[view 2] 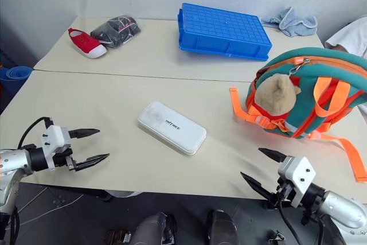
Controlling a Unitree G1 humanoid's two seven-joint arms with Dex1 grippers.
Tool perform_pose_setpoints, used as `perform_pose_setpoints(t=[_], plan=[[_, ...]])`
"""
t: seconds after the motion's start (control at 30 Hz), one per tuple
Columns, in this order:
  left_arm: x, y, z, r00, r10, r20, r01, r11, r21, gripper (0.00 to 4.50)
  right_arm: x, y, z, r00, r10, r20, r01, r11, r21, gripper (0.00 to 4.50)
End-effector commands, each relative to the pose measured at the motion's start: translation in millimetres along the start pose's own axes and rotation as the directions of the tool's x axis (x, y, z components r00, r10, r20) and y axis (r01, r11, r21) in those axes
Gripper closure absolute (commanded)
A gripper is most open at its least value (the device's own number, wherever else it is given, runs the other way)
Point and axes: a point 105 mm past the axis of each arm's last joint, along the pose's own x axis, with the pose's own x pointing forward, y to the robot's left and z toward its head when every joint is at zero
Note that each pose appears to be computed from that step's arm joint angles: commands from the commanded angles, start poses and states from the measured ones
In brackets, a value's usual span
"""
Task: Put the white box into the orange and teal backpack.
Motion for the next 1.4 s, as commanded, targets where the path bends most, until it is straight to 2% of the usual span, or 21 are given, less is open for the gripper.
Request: perform_pose_setpoints(t=[0.03, 0.17, 0.27, 0.3, 0.37, 0.47, 0.6, 0.67, 0.73, 0.77, 0.8, 0.97, 1.13, 1.4], plan=[[-7, 5, 5, 1.000, 0.012, 0.011, -0.012, 1.000, 0.004, 0.10, 0, -1, 9, 1.000, -0.004, 0.027, 0.005, 1.000, -0.024, 0.00], [-1, 10, 19, 0.998, -0.015, 0.061, 0.021, 0.996, -0.092, 0.10, 1, -4, 12, 0.999, -0.017, 0.037, 0.018, 1.000, -0.019, 0.00], [8, 15, 36, 0.993, -0.064, 0.095, 0.080, 0.980, -0.181, 0.10, 3, 3, 15, 0.998, 0.064, 0.018, -0.062, 0.996, -0.068, 0.00], [15, 21, 47, 0.992, -0.050, 0.119, 0.074, 0.975, -0.207, 0.25, 5, 3, 17, 0.998, 0.056, 0.032, -0.054, 0.997, -0.054, 0.18], [38, 43, 73, 0.992, 0.027, 0.120, -0.013, 0.993, -0.119, 0.63, 11, 9, 22, 0.997, 0.071, 0.042, -0.073, 0.996, 0.046, 0.60], [66, 62, 98, 0.985, 0.082, 0.150, -0.067, 0.993, -0.102, 1.54, 26, 25, 32, 0.988, 0.141, 0.060, -0.148, 0.982, 0.116, 1.60], [97, 71, 82, 0.995, 0.068, 0.066, -0.065, 0.996, -0.056, 2.86, 46, 39, 36, 0.974, 0.222, 0.047, -0.226, 0.969, 0.100, 3.04], [111, 72, 79, 0.998, 0.047, 0.050, -0.044, 0.997, -0.060, 3.48, 53, 40, 29, 0.971, 0.240, 0.010, -0.241, 0.968, 0.076, 3.70], [126, 72, 66, 0.999, 0.024, -0.043, -0.024, 1.000, -0.009, 4.10, 64, 29, 14, 0.981, 0.184, -0.054, -0.184, 0.983, 0.014, 4.40], [133, 73, 67, 0.999, 0.032, -0.030, -0.033, 0.999, -0.023, 4.46, 70, 27, 8, 0.983, 0.170, -0.068, -0.170, 0.985, 0.010, 4.50], [138, 75, 69, 0.999, 0.039, -0.012, -0.039, 0.998, -0.038, 4.49, 74, 26, 5, 0.984, 0.163, -0.073, -0.162, 0.987, 0.009, 4.50], [151, 52, 72, 0.995, -0.085, 0.048, 0.088, 0.995, -0.047, 4.49, 101, 34, 11, 0.984, 0.176, -0.039, -0.174, 0.983, 0.053, 4.50], [144, 43, 57, 0.993, -0.112, 0.025, 0.114, 0.990, -0.086, 4.49, 112, 42, 14, 0.978, 0.201, -0.048, -0.199, 0.979, 0.043, 4.50], [128, 23, 62, 0.982, -0.160, 0.099, 0.174, 0.973, -0.150, 4.49, 107, 29, 19, 0.979, 0.191, -0.065, -0.191, 0.982, 0.009, 4.50]])
